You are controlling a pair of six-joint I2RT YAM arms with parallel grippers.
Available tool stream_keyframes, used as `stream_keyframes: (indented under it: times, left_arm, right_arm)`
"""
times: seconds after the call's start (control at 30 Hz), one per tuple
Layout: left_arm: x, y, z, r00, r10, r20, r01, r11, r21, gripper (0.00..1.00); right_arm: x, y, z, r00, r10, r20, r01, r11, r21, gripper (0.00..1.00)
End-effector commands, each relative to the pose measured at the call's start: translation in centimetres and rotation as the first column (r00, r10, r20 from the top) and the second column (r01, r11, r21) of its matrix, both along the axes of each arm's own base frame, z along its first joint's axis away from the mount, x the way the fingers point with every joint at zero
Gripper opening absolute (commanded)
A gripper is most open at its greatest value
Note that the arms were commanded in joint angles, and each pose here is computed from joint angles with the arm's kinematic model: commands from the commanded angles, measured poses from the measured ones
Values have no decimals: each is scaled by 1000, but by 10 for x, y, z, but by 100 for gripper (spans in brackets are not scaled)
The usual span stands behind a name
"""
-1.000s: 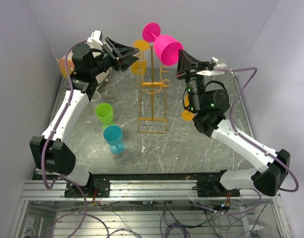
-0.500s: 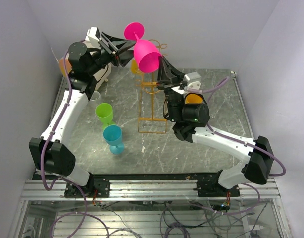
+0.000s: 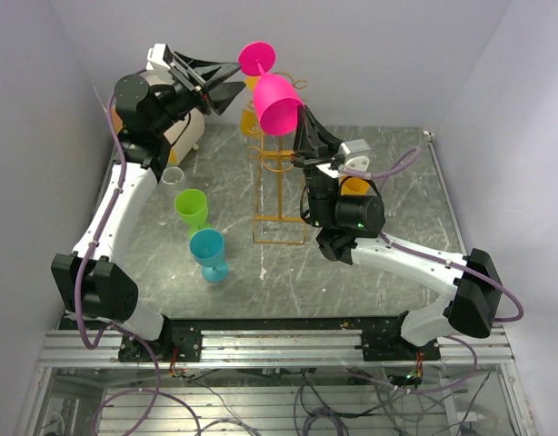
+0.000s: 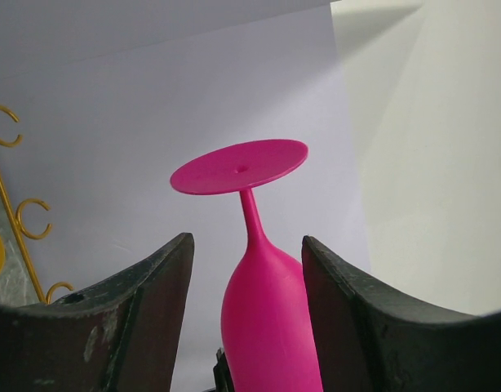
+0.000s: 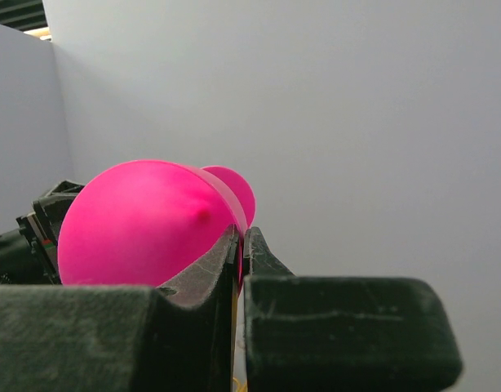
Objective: Place the wine glass upside down on the wine glass rack
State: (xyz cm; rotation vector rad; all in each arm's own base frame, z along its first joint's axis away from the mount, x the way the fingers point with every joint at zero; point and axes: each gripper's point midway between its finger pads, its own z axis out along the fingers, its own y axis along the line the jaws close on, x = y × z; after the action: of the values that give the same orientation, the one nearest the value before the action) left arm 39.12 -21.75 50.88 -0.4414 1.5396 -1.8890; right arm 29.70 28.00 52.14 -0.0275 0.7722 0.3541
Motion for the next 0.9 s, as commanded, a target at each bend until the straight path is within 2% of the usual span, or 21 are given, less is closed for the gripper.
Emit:
stream_keyframes:
  times: [0.0,0.6,0.87]
  left_arm:
    - [-15,4,29,996,-14,84,16,1000,-19,66]
    - [-14,-3,23,998,-29,63,30,1000,-10,66]
    - [-13,-7,15,998,-40,47,40,999,0,62]
  right_arm:
    - [-5,1,3,1000,19,14,-19,1000,9,0]
    - [4,43,-8,995,97,1,-97,995,-28,0]
    - [6,48,-11,996,88,9,-88,996,-26,0]
